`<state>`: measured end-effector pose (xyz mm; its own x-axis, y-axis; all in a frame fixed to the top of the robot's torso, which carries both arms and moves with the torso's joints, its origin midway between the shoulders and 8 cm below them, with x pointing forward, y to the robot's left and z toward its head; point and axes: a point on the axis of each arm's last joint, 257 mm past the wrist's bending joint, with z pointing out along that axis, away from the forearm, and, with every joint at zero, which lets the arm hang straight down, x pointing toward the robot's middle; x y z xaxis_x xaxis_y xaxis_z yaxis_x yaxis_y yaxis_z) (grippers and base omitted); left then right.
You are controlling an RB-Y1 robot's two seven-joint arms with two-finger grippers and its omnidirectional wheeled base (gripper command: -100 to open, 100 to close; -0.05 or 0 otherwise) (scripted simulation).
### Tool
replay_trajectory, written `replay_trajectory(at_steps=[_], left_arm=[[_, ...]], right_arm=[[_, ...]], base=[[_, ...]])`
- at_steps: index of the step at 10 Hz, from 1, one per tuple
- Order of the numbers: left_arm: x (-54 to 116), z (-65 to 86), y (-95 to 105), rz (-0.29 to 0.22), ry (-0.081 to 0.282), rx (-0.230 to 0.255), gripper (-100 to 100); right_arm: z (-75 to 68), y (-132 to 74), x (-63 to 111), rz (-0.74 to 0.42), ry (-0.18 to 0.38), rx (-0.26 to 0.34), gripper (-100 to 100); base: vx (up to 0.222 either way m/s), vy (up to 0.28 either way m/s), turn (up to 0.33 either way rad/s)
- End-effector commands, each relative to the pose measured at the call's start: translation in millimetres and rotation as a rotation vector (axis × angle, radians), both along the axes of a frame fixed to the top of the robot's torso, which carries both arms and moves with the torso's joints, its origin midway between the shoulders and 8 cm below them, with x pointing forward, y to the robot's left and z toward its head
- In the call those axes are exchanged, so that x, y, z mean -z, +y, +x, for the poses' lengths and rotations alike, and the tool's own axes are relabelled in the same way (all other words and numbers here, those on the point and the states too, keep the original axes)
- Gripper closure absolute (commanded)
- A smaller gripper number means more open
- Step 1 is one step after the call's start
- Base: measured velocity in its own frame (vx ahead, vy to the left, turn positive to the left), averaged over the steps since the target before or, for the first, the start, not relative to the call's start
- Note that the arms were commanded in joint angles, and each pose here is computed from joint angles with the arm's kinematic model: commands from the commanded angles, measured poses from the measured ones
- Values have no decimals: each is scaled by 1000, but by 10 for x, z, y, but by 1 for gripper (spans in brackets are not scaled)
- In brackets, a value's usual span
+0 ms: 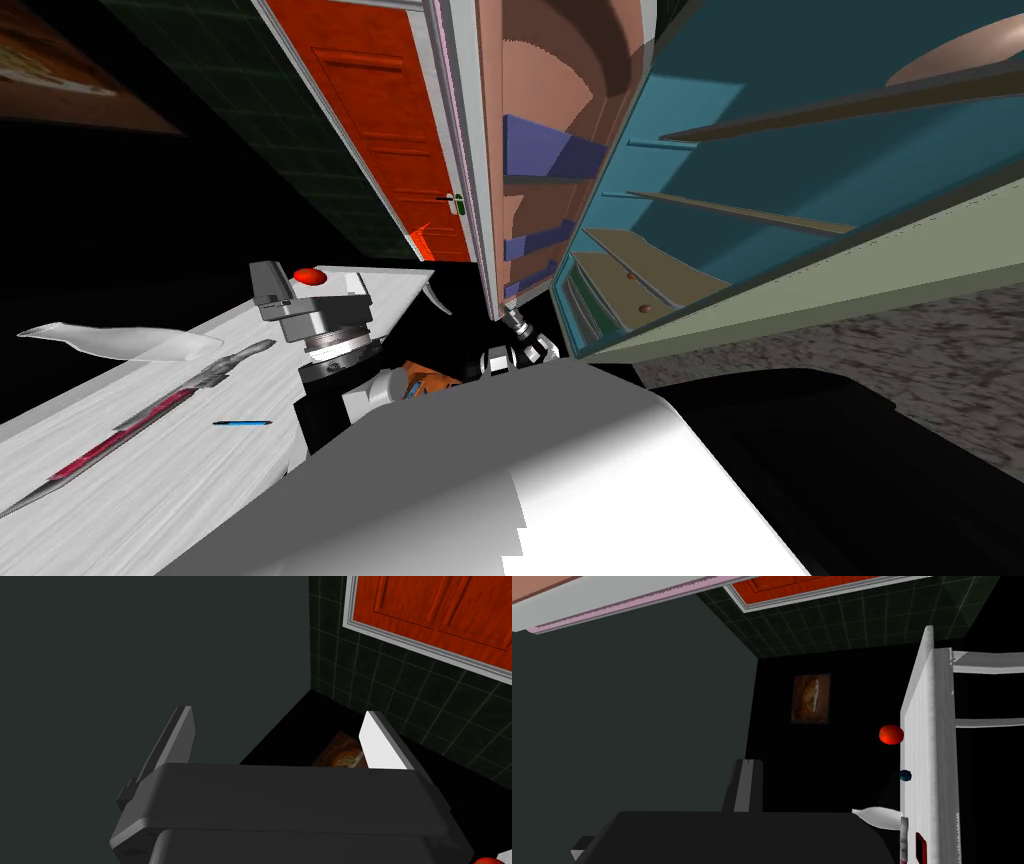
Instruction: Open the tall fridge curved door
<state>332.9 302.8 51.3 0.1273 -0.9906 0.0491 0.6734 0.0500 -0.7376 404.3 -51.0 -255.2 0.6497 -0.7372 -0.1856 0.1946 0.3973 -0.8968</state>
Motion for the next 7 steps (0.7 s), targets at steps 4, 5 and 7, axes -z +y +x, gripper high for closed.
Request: replay_trajectory(at_steps=[4,5,7], left_arm=[[1,0,1,0,0,0,0],[-1,-1,0,0,0,0,0],[0,0,0,0,0,0,0]], right_arm=[[340,-690,-286,56,-74,282,100],[344,-706,-289,53,-77,291,100],[500,-773,-434,74,-84,328,-100]], base=[[50,134,-344],[-26,24,-176],[-64,32,-199]])
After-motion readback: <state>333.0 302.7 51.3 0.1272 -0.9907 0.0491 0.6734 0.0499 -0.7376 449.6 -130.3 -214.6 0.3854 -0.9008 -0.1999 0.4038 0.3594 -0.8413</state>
